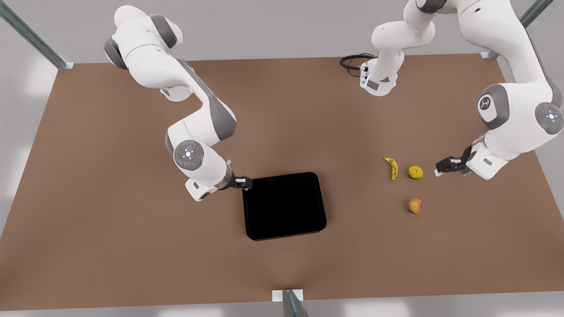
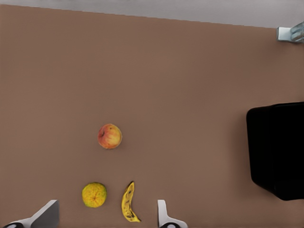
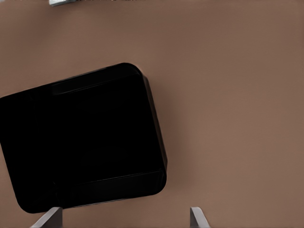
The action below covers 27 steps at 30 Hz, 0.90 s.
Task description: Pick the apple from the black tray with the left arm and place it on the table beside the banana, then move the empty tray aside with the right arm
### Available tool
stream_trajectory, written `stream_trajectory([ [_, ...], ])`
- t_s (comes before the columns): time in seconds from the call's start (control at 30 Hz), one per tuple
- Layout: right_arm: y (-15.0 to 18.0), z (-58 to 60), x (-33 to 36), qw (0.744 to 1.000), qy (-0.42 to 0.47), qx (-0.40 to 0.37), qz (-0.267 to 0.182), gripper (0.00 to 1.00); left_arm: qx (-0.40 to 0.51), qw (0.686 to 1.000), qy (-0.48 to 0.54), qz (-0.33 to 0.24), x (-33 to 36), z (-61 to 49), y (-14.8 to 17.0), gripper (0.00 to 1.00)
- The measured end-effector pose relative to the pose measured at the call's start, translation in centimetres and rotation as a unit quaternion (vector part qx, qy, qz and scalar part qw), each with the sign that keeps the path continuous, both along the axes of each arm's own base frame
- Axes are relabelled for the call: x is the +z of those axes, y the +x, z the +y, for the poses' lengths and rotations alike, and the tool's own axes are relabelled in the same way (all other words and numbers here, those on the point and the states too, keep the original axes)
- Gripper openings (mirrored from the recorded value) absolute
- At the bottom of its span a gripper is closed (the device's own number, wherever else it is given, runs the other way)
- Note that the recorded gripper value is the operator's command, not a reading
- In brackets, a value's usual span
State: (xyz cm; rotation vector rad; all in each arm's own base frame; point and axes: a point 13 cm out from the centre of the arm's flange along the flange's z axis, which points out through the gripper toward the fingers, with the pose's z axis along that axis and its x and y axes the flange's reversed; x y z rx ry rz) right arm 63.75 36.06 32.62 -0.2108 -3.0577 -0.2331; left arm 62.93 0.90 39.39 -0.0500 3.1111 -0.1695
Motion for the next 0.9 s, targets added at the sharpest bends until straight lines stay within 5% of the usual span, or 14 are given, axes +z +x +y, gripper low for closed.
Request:
stream_trajectory([
  [0.53,3.4,2.4,-7.4,0.999,0.024,-0.020,-0.030,1.00,-0.024,0.999,0.018,0.012,-0.9,-3.1,0.1,1.00],
  [0.9,-0.7,1.6,-13.2,0.999,0.010,0.043,-0.020,1.00,-0.024,0.999,0.018,0.013,-0.9,-3.1,0.1,1.00],
])
